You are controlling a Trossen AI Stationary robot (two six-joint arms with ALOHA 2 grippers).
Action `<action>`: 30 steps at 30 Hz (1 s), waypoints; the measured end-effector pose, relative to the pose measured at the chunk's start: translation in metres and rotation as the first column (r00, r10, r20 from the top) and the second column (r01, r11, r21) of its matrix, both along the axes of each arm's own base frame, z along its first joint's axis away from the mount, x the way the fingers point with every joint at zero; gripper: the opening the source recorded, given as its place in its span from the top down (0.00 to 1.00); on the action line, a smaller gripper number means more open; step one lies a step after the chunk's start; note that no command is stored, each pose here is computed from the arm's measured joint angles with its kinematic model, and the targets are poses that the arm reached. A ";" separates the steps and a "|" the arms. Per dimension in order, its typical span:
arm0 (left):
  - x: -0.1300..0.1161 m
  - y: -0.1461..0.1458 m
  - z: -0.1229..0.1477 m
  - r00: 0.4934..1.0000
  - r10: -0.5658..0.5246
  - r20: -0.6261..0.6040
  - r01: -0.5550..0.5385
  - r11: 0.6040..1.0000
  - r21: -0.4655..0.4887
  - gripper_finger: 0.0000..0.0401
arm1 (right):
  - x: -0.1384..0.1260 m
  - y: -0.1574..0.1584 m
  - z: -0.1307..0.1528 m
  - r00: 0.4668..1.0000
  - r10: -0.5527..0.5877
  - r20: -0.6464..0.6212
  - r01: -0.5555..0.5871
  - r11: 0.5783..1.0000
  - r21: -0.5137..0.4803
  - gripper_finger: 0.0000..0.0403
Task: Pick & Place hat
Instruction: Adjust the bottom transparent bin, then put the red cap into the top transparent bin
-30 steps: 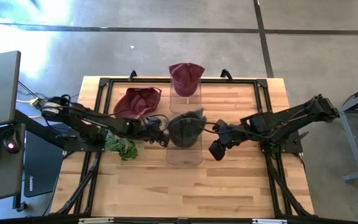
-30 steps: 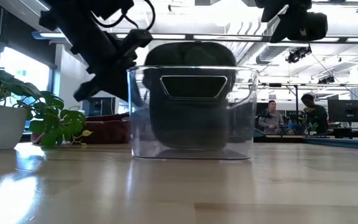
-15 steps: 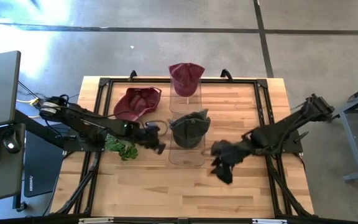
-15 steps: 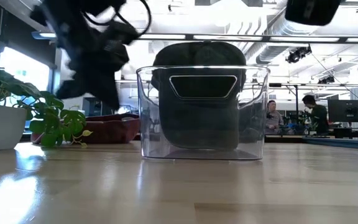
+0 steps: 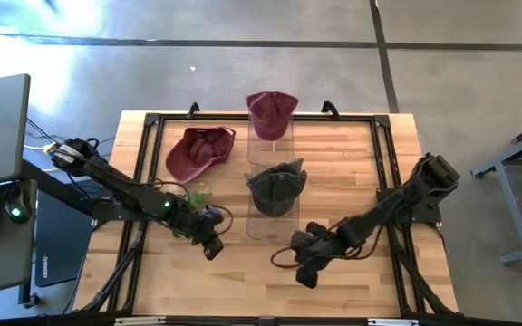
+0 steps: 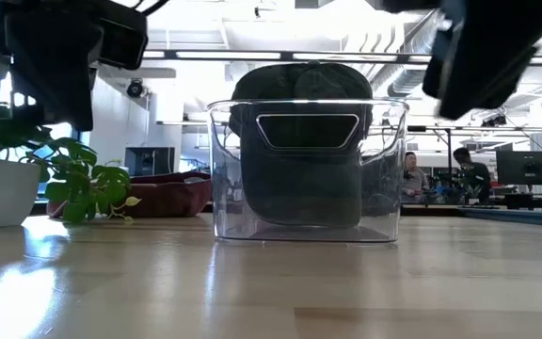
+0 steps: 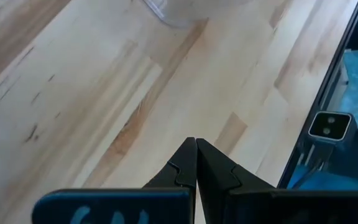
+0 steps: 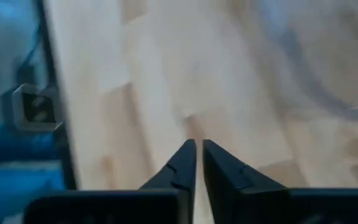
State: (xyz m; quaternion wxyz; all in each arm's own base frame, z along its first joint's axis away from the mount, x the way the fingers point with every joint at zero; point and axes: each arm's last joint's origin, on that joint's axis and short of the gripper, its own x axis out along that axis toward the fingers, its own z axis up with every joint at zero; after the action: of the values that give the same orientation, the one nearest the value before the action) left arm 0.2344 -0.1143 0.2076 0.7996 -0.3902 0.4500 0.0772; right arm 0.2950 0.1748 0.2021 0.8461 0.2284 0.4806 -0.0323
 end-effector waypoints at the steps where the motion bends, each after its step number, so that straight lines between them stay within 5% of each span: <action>1: 0.000 0.000 0.000 1.000 -0.001 0.001 0.001 1.000 0.001 1.00 | 0.002 -0.003 -0.002 1.000 -0.023 -0.003 0.023 1.000 -0.017 0.96; 8: 0.006 -0.003 0.016 0.998 -0.039 0.042 0.038 0.999 0.034 1.00 | 0.006 -0.026 -0.006 0.993 -0.110 -0.037 0.105 0.987 -0.123 0.97; 20: 0.011 -0.003 0.045 0.996 -0.060 0.064 0.052 0.991 0.120 1.00 | 0.012 -0.043 -0.006 0.998 -0.031 -0.055 0.021 0.984 -0.179 0.98; 24: 0.008 -0.001 0.052 0.998 -0.059 0.004 0.058 0.987 0.147 1.00 | 0.011 -0.044 -0.004 0.997 -0.013 -0.071 0.003 0.990 -0.139 0.98; 30: -0.008 0.008 0.088 0.991 -0.031 -0.134 0.063 0.968 0.241 1.00 | -0.010 -0.044 0.033 0.998 0.006 -0.069 -0.002 0.998 0.058 1.00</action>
State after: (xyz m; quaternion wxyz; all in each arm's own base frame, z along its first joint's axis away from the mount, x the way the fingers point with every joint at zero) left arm 0.2268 -0.1065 0.2961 0.8125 -0.2719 0.4968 0.1383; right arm 0.2850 0.1311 0.2352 0.8220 0.2505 0.5108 -0.0247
